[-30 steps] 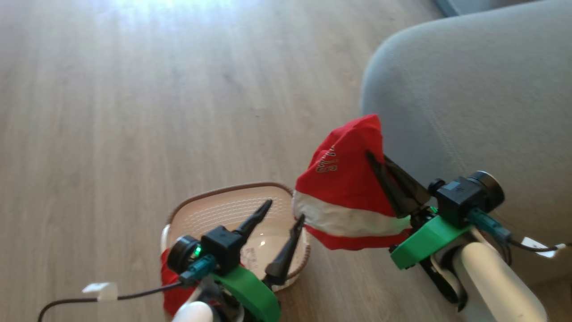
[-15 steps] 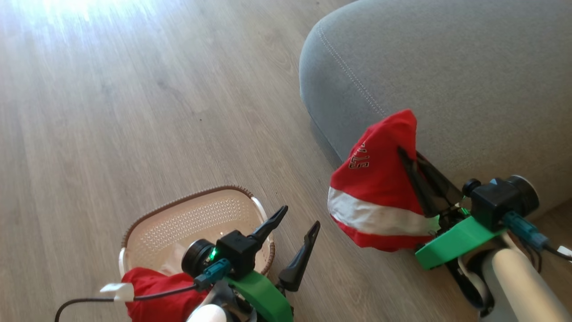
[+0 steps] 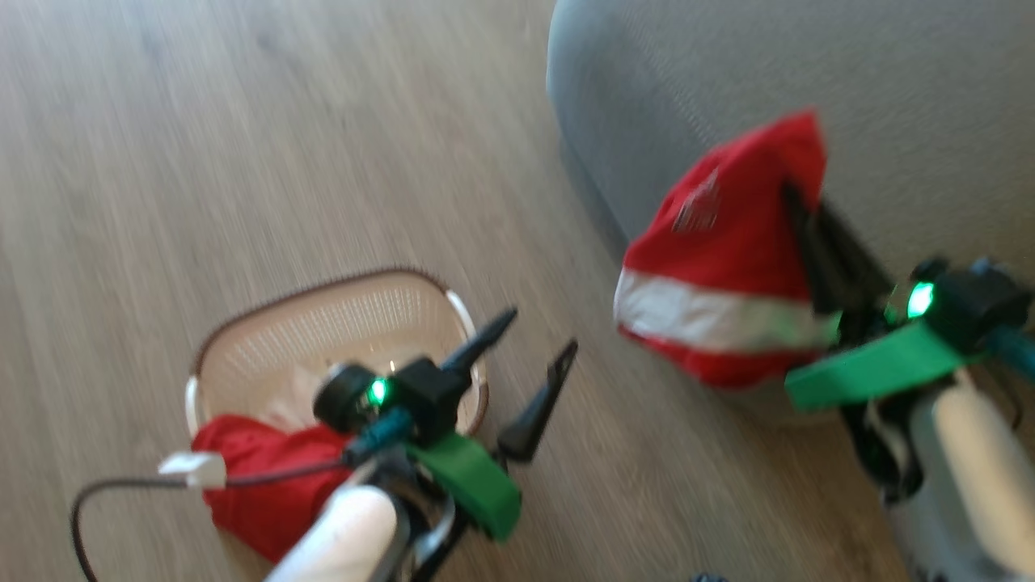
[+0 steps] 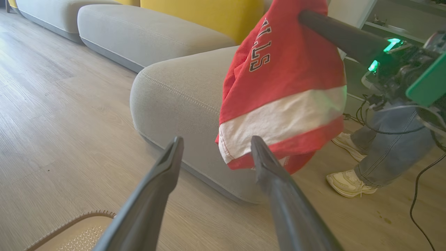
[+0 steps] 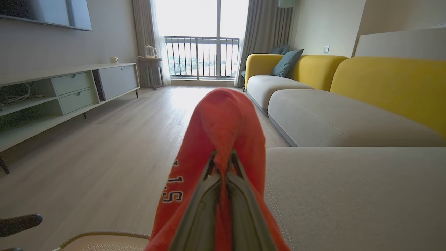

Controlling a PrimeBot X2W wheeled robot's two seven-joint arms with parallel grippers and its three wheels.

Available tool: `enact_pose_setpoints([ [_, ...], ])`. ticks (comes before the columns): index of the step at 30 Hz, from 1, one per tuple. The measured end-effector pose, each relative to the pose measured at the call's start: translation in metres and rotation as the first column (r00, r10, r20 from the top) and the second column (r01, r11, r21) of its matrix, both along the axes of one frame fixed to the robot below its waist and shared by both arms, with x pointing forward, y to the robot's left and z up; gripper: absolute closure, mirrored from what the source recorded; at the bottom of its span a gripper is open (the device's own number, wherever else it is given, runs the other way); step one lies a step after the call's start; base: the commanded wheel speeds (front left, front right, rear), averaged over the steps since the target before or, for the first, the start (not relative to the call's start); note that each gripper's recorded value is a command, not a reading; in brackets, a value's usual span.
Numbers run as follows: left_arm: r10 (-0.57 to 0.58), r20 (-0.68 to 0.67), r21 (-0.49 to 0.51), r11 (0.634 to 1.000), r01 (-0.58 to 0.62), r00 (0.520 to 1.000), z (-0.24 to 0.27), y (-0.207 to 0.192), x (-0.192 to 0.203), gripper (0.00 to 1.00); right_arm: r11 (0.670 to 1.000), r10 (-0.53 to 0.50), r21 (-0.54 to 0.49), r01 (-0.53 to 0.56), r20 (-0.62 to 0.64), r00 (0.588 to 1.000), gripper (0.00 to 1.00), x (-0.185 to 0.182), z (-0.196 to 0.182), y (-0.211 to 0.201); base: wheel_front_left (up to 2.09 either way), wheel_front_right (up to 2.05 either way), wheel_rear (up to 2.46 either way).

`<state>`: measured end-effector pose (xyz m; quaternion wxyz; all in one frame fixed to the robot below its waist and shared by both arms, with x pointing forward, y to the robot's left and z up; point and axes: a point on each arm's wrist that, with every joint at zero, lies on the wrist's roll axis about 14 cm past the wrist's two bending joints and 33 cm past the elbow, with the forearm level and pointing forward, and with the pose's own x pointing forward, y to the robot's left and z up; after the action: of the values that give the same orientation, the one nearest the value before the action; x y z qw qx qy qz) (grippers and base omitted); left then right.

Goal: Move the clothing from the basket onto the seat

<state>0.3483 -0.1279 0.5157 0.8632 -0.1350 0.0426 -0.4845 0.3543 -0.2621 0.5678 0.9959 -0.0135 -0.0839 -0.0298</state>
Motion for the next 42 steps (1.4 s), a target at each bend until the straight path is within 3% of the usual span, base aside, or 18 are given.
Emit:
enact_pose_setpoints([
  [13, 0.041, 0.03, 0.014, 0.999, -0.042, 0.999, -0.045, 0.002, 0.124, 0.0, 0.999, 0.022, -0.05, -0.02, 0.042, 0.999, 1.0, 0.169, -0.009, -0.02, 0.0, 0.0, 0.0],
  [21, 0.02, 0.003, 0.008, 1.0, -0.02, 1.0, -0.083, -0.007, 0.158, 0.0, 0.981, -0.111, -0.16, 0.114, 0.022, 0.994, 1.0, 0.232, -0.017, -0.091, 0.0, 0.0, 0.0],
  [25, 0.016, -0.038, 0.014, 1.0, -0.015, 0.999, -0.103, -0.007, 0.159, 0.0, 0.969, -0.207, -0.132, 0.21, 0.035, 0.978, 1.0, 0.251, -0.009, -0.127, 0.0, 0.0, 0.0],
  [30, 0.026, -0.056, 0.027, 0.999, -0.025, 0.998, -0.111, 0.003, 0.154, 0.0, 0.922, -0.358, -0.14, 0.36, 0.04, 0.933, 1.0, 0.258, 0.012, -0.183, 0.0, 0.0, 0.0],
  [34, 0.046, -0.074, 0.043, 0.998, -0.043, 0.996, -0.118, 0.012, 0.152, 0.0, 0.892, -0.435, -0.137, 0.43, -0.006, 0.9, 1.0, 0.254, -0.003, -0.208, 0.0, 0.0, 0.0],
  [39, 0.069, -0.108, 0.054, 0.997, -0.063, 0.992, -0.136, 0.023, 0.153, 0.0, 0.84, -0.543, -0.12, 0.53, -0.146, 0.827, 1.0, 0.239, -0.072, -0.237, 0.0, 0.0, 0.0],
  [42, 0.089, -0.134, 0.076, 0.994, -0.079, 0.987, -0.151, 0.03, 0.154, 0.0, 0.844, -0.535, -0.108, 0.526, -0.248, 0.808, 1.0, 0.238, -0.13, -0.223, 0.0, 0.0, 0.0],
])
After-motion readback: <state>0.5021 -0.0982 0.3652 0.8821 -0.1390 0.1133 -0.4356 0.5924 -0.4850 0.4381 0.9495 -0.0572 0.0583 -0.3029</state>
